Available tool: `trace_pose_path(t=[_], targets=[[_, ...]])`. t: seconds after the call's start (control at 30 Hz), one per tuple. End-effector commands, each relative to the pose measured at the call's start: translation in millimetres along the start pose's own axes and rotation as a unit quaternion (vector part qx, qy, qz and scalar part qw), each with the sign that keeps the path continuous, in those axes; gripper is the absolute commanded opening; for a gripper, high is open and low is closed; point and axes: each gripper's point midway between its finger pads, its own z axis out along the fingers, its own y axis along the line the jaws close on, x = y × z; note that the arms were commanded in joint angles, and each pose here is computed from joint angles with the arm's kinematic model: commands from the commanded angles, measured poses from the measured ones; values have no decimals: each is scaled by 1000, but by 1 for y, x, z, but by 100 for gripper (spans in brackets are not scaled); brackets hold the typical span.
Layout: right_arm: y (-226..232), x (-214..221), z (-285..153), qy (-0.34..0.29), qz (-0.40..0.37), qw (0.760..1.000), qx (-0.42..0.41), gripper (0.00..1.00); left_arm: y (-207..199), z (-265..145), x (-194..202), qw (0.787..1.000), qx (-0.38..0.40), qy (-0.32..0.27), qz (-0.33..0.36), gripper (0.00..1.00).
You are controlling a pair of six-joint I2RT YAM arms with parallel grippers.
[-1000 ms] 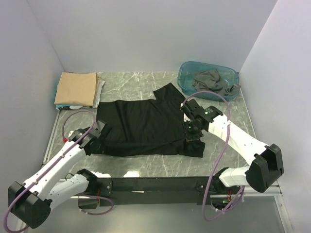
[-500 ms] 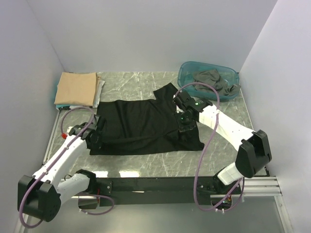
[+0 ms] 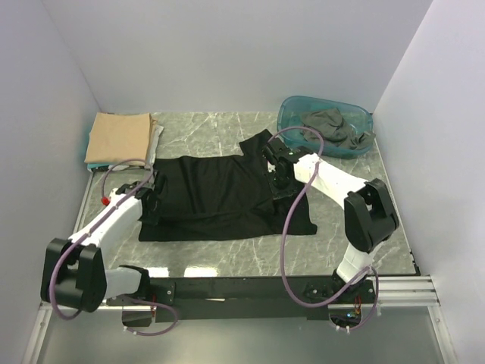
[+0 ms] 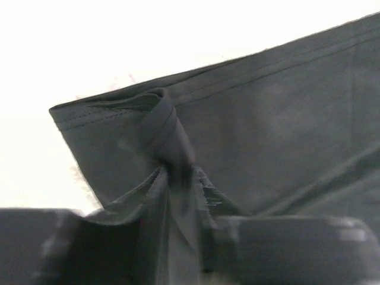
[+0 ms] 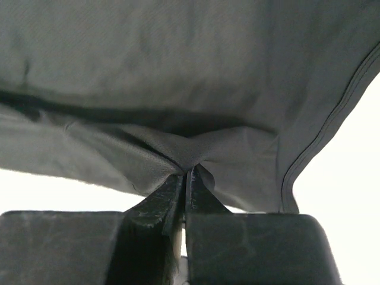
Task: Fold and stack the t-shirts
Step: Fold the tshirt
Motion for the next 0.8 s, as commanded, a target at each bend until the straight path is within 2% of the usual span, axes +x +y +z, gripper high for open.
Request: trace_pose_path(t=[0.0, 0.03, 0.07, 0.1, 0.13, 0.17, 0.2, 0.3, 0.43, 0.5, 0.53, 0.6, 0.67, 0.77], targets=[[-4, -44, -2, -66, 10, 998, 8, 4, -24, -5, -14, 999, 25, -25, 0, 31], [-6, -49, 3, -68, 11, 998, 14, 11, -27, -6, -19, 999, 23, -31, -4, 39], [-11, -54, 5, -73, 13, 997, 25, 15, -31, -8, -23, 999, 27, -41, -3, 58], [-11, -67, 3, -92, 12, 995, 28, 23, -35, -9, -28, 998, 32, -48, -2, 68], [-17, -74, 8, -99, 7, 994, 48, 44, -44, -15, -35, 998, 42, -55, -8, 77], [-21, -82, 7, -108, 10, 992, 59, 51, -47, -18, -40, 997, 46, -66, -7, 93], [-26, -94, 2, -121, 17, 990, 70, 55, -53, -23, -46, 996, 56, -72, -7, 98], [-41, -100, -5, -137, 38, 984, 108, 60, -64, -42, -65, 992, 73, -98, -10, 99], [-38, -85, -29, -178, 62, 979, 78, 64, -66, -59, -74, 990, 92, -106, -2, 99], [-28, -63, -21, -165, 58, 984, 39, 69, -74, -66, -65, 989, 129, -76, 1, 99], [-22, -57, -27, -169, 59, 984, 17, 78, -68, -60, -56, 988, 134, -63, 31, 99], [-3, -34, -15, -145, 49, 987, -47, 82, -80, -65, -45, 981, 184, -39, 36, 99], [14, -19, -7, -138, 48, 984, -100, 84, -73, -58, -26, 978, 197, -4, 71, 100], [25, -16, 1, -136, 51, 980, -133, 87, -75, -58, -6, 962, 244, 31, 117, 99]])
